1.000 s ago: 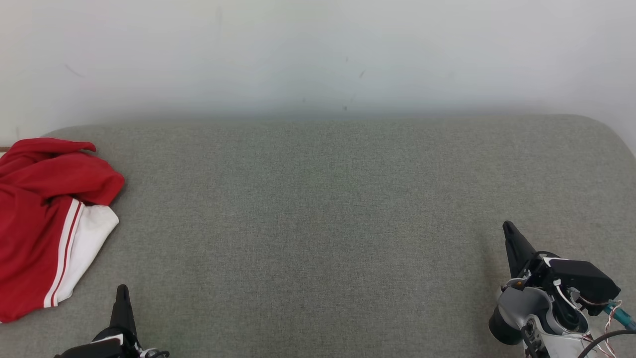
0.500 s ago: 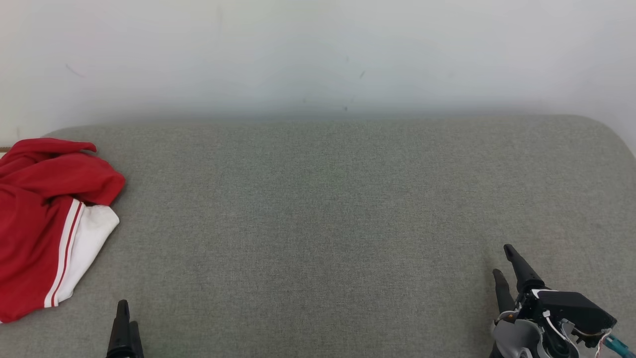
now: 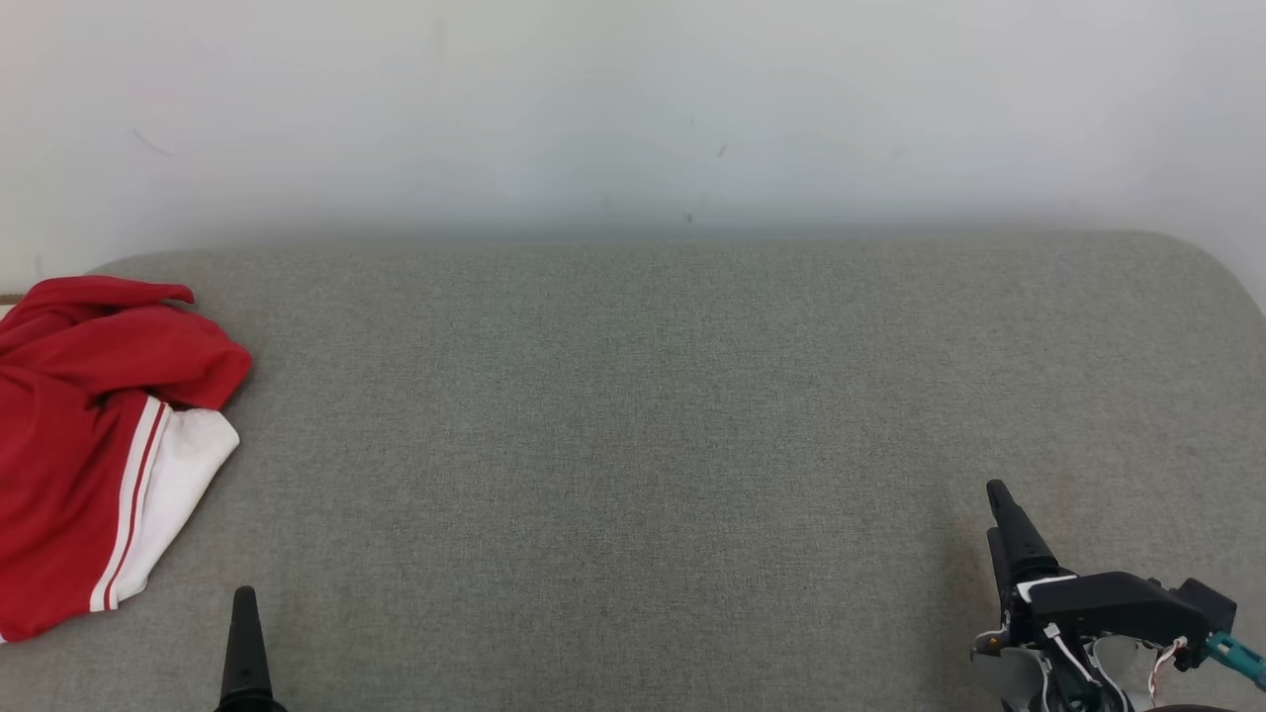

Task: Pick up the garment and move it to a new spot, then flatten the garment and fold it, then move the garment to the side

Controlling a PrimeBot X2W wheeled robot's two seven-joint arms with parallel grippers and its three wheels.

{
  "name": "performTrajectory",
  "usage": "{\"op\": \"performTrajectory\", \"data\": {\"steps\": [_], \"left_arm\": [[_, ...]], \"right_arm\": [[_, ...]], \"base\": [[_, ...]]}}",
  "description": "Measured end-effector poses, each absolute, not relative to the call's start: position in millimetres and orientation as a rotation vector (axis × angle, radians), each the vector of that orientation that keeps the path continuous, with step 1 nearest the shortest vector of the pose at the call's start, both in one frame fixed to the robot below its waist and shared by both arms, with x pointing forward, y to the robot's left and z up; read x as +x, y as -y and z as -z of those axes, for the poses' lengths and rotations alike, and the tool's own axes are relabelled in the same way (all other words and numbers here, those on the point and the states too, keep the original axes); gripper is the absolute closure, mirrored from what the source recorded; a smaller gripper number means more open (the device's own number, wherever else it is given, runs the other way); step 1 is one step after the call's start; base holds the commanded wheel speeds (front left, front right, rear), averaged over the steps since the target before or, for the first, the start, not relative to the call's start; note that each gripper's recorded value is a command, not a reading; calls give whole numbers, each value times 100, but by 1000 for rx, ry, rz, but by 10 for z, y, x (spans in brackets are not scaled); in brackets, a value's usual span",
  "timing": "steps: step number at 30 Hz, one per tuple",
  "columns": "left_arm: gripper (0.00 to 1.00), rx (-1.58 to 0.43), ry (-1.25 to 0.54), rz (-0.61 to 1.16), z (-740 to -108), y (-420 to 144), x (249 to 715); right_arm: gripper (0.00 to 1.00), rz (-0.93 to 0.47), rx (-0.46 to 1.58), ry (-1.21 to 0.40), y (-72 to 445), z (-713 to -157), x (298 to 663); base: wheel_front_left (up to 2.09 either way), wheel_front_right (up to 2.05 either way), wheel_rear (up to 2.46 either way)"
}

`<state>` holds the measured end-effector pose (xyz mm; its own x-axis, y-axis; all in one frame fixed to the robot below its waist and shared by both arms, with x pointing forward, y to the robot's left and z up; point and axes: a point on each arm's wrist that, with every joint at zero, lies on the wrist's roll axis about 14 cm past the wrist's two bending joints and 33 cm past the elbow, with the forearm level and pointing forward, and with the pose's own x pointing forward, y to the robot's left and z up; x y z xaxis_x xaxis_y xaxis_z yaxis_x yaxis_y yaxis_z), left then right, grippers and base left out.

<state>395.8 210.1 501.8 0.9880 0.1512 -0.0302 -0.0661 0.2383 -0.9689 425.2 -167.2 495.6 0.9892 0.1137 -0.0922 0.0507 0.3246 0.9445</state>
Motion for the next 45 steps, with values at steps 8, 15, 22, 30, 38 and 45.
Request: {"op": "performTrajectory", "data": {"steps": [8, 15, 22, 30, 38, 45], "left_arm": [[0, -1118, 72, -134, -5096, -2061, 3920], [0, -941, 69, -121, -5140, -2014, 3885], [0, -787, 74, -112, -5184, -1979, 3854], [0, -681, 73, -114, -5179, -1961, 3811], [0, -608, 58, -113, -5118, -1934, 3759], [0, -498, 57, -112, -5113, -1955, 3717]], "right_arm": [[0, -80, 1028, -135, 1581, -5016, 4219], [0, -110, 836, -113, 1514, -5061, 4185], [0, -121, 699, -96, 1490, -5064, 4138], [0, -140, 597, -82, 1441, -5076, 4097], [0, -173, 503, -77, 1351, -5085, 4048], [0, -209, 411, -71, 1251, -5103, 3999]], "base": [[0, 0, 0], [0, 0, 0], [0, 0, 0], [0, 0, 0], [0, 0, 0], [0, 0, 0]]}}
